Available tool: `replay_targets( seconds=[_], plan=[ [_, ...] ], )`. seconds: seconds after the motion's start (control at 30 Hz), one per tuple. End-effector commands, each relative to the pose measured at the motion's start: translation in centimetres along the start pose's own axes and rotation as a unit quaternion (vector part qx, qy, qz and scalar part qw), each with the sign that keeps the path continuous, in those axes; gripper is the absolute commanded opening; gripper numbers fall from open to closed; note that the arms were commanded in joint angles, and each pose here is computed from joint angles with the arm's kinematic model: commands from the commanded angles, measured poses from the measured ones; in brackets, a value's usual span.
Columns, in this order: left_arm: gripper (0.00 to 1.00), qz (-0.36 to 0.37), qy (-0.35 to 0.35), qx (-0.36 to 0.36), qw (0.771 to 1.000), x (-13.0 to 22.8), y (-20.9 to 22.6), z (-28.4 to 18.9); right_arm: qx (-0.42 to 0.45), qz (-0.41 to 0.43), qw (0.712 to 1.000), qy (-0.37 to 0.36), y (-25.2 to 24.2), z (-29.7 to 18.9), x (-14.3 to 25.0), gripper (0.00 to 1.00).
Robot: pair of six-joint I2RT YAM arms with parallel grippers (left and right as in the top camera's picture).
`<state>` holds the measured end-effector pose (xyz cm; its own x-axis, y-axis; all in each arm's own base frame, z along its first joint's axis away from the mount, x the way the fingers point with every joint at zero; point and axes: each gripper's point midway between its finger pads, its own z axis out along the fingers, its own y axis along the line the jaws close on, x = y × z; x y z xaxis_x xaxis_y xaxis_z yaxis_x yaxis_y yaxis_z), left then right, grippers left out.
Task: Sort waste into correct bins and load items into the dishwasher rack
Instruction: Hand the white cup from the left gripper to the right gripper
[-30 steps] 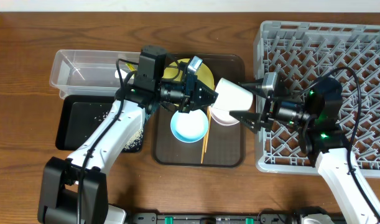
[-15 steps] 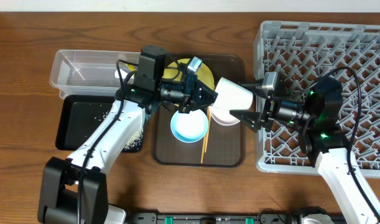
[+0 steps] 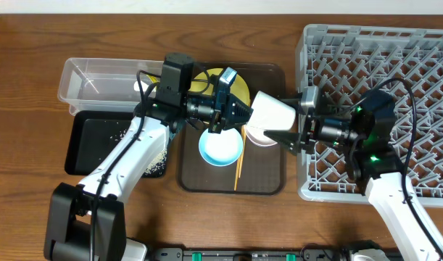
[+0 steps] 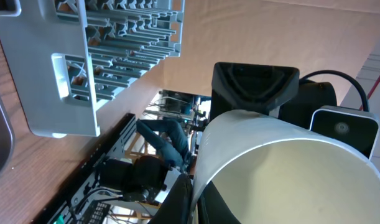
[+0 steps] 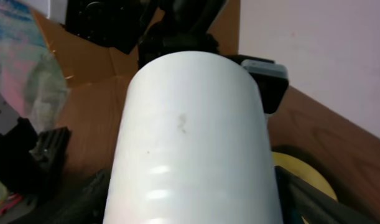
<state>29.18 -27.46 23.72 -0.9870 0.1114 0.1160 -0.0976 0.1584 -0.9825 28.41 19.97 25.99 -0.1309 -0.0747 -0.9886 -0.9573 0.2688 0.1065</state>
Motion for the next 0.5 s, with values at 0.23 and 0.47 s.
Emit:
replay_targets(
  seconds=[0.23, 0.47],
  plan=[
    [0.06, 0.007, 0.010, 0.008, 1.000, 0.11, -0.67, 0.05, -0.011, -0.010, 1.000, -0.002, 0.35, 0.39, -0.41, 0.66],
    [0.17, 0.043, -0.001, 0.002, 0.999, -0.31, -0.54, 0.05, -0.008, 0.005, 1.000, 0.006, 0.28, 0.38, 0.07, 0.57]
  ],
)
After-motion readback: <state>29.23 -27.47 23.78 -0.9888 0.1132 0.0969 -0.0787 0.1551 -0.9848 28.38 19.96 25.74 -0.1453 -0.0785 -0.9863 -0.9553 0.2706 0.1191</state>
